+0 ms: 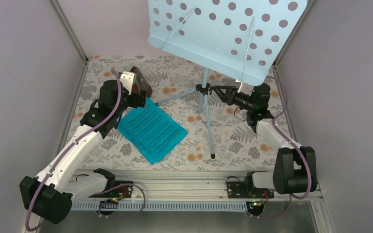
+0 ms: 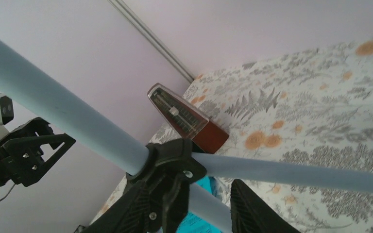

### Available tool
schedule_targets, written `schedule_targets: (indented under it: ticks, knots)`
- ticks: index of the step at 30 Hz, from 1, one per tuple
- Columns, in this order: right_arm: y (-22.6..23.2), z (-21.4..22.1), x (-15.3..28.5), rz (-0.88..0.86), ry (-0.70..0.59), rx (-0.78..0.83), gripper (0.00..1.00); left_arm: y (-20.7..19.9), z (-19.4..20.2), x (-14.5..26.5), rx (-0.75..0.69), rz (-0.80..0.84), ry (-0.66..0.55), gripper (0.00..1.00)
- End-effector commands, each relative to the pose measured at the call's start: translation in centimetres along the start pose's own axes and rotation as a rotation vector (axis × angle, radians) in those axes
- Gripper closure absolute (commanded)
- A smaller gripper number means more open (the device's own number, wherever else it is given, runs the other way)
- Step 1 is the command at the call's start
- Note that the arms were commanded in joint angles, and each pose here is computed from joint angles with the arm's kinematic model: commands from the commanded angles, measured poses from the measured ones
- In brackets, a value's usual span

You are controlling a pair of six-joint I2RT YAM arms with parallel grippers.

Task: Pack up the instrument practice props

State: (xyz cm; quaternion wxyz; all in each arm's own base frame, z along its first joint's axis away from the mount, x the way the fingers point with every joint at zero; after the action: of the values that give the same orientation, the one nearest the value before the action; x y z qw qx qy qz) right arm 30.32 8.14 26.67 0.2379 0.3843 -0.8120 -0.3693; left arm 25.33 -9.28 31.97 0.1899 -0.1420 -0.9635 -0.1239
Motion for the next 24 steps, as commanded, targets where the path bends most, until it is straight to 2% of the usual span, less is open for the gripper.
schedule_targets:
  ticks: [1, 4, 8, 16, 22, 24]
  knots:
    - [-0.1, -0.4, -0.3, -0.091, 0.073, -0.012, 0.66, 0.0, -0.3, -0.1, -0.003, 0.003, -0.025, 0.00]
    - [-0.6, -0.2, -0.7, -0.130, 0.116, -0.021, 0.69, 0.0, -0.3, -0.1, -0.004, 0.004, -0.025, 0.00]
    - [-0.6, -0.1, -0.9, -0.163, 0.142, -0.011, 0.69, 0.0, -0.3, 0.0, -0.003, 0.004, -0.025, 0.00]
    - [-1.0, -0.7, -1.3, -0.158, 0.142, -0.009, 0.75, 0.0, -0.3, 0.0, -0.004, 0.005, -0.026, 0.00]
    - [-0.6, -0.8, -1.2, -0.177, 0.145, 0.128, 0.96, 0.0, -0.4, 0.1, -0.003, 0.009, -0.029, 0.00]
    - [-0.6, -0.4, -1.0, -0.143, 0.134, 0.206, 0.96, 0.0, -0.4, 0.0, -0.003, 0.011, -0.029, 0.00]
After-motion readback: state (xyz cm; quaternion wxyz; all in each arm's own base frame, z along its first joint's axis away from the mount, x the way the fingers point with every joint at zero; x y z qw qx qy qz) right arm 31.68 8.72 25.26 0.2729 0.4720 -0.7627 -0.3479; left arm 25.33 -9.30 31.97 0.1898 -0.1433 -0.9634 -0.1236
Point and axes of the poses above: each gripper's point midway between its finger pads, its own x axis back along the fingers, its own y axis along the line the jaws close on, z = x × y, the point moved 10 cm from there along x, back along the fingers, and after that the axes turned 12 degrees about -x, right-handed, at the moved point
